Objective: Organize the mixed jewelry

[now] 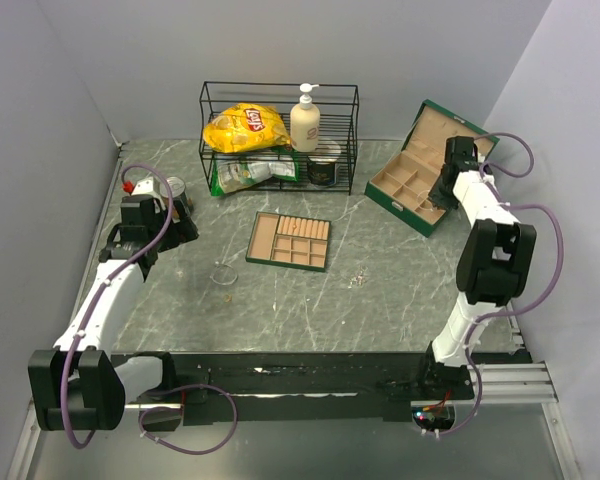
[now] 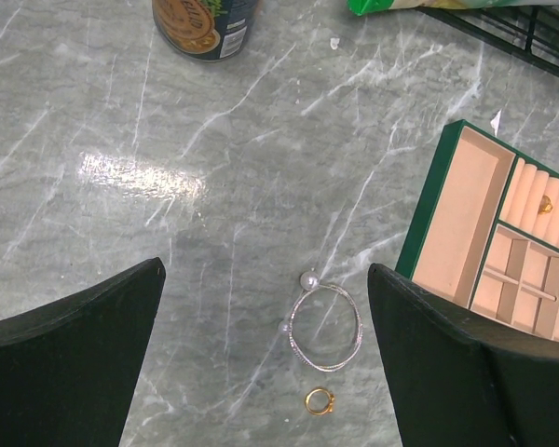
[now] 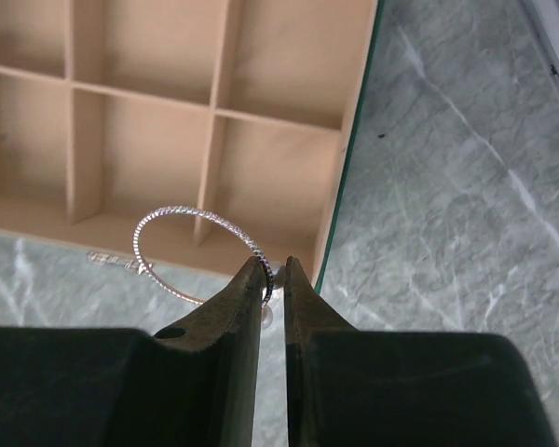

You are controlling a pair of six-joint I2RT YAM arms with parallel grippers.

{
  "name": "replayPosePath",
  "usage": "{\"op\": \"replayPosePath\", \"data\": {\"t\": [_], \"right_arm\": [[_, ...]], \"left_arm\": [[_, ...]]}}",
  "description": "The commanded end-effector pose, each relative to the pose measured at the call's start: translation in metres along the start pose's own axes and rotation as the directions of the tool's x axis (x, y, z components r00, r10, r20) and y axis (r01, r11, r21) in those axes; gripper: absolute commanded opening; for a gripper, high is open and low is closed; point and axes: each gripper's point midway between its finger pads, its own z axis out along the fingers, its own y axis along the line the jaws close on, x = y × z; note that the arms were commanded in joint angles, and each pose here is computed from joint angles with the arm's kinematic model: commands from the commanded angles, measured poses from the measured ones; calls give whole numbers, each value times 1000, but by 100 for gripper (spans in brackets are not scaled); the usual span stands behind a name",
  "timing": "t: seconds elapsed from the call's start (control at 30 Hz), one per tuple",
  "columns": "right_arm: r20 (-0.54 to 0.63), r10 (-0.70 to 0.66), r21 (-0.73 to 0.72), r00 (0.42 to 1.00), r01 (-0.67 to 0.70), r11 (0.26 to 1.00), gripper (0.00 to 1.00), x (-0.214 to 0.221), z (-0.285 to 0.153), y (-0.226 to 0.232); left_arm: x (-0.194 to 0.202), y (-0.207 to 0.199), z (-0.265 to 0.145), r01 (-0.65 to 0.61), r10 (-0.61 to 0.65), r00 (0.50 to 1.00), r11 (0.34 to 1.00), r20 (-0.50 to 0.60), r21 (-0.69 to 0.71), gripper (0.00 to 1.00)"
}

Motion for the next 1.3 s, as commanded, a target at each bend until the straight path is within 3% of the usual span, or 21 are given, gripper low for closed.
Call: {"op": "replayPosePath", "data": {"t": [0.0, 0.53, 0.87, 1.27], "right_arm": [[51, 1, 49, 999, -4, 999, 17, -26, 5, -6], [-6, -47, 92, 999, 47, 995, 17, -20, 45, -10], [-25, -99, 138, 995, 102, 985, 17, -12, 43, -23], [-92, -173, 103, 981, 182, 978, 26, -6, 50, -19]], "left_arm": [[-20, -8, -2, -15, 14, 999, 1000, 52, 24, 96], [-20, -5, 0, -13, 13, 999, 1000, 47, 13, 96], [-19, -6, 1, -14, 14, 999, 1000, 44, 16, 96], [-17, -8, 3, -18, 17, 999, 1000, 28, 25, 96]]}}
